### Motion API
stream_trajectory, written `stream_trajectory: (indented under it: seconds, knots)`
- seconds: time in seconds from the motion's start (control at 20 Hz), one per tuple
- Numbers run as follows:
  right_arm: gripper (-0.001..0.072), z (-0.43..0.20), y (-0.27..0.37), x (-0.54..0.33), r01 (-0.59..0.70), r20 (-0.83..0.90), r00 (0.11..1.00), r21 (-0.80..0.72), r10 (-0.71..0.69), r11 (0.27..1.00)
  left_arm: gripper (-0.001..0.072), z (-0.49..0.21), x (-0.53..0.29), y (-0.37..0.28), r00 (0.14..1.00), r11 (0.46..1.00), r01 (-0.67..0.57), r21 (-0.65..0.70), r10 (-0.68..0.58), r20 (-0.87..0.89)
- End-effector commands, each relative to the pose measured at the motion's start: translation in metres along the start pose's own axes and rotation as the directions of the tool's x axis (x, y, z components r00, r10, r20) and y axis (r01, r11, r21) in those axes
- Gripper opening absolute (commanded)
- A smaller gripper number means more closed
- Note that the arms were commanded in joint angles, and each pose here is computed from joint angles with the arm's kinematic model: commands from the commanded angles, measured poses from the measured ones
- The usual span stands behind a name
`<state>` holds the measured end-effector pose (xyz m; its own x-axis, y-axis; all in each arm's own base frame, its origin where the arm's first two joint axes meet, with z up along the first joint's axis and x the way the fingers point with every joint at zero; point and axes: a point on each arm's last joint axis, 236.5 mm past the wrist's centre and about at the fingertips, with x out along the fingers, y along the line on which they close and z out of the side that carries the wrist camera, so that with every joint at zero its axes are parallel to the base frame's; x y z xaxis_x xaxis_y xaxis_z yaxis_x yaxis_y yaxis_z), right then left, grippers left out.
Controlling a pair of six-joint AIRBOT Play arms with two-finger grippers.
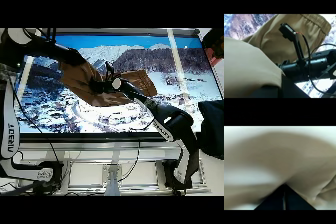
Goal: Fold the clothes and pants, and hang the long-sleeved shirts on hangers.
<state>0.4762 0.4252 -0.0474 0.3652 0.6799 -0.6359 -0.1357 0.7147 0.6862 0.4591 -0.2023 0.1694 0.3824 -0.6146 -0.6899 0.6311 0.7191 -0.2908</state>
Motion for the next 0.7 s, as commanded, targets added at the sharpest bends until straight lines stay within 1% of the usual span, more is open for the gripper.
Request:
stream_trajectory:
  seconds: [0.0,0.15,0.25,0.3,0.45,0.5,0.55,0.65]
  knots:
    - [0.0030,-0.005,-0.033,-0.020,0.076,-0.101,0.991,-0.128,-0.089,0.989,0.0012,-0.005,0.025,-0.011,0.999,0.999,0.032,0.010,-0.032,-0.032]
    - [0.0030,0.004,-0.101,-0.083,0.252,-0.206,0.930,-0.248,-0.305,0.935,0.0012,0.009,0.049,-0.022,0.999,0.999,0.033,0.031,-0.034,0.014]
    - [0.0031,0.028,-0.126,-0.134,0.332,-0.192,0.898,-0.298,-0.397,0.895,0.0012,0.019,0.068,-0.037,0.998,0.998,0.039,0.056,-0.042,0.049]
    - [0.0031,0.048,-0.132,-0.163,0.370,-0.140,0.895,-0.298,-0.423,0.880,0.0012,0.025,0.079,-0.045,0.996,0.997,0.040,0.068,-0.045,0.072]
    - [0.0031,0.102,-0.121,-0.246,0.409,0.039,0.910,-0.242,-0.412,0.880,0.0012,0.043,0.123,-0.056,0.986,0.997,0.020,0.079,-0.033,0.164]
    - [0.0031,0.116,-0.114,-0.275,0.418,0.104,0.908,-0.229,-0.405,0.879,0.0012,0.047,0.136,-0.061,0.982,0.998,0.021,0.057,-0.031,0.187]
    - [0.0030,0.128,-0.107,-0.301,0.427,0.164,0.903,-0.227,-0.398,0.875,0.0012,0.049,0.148,-0.069,0.978,0.999,0.027,0.036,-0.034,0.205]
    - [0.0031,0.142,-0.093,-0.344,0.443,0.261,0.886,-0.233,-0.383,0.866,0.0011,0.053,0.170,-0.088,0.970,0.998,0.033,0.051,-0.044,0.238]
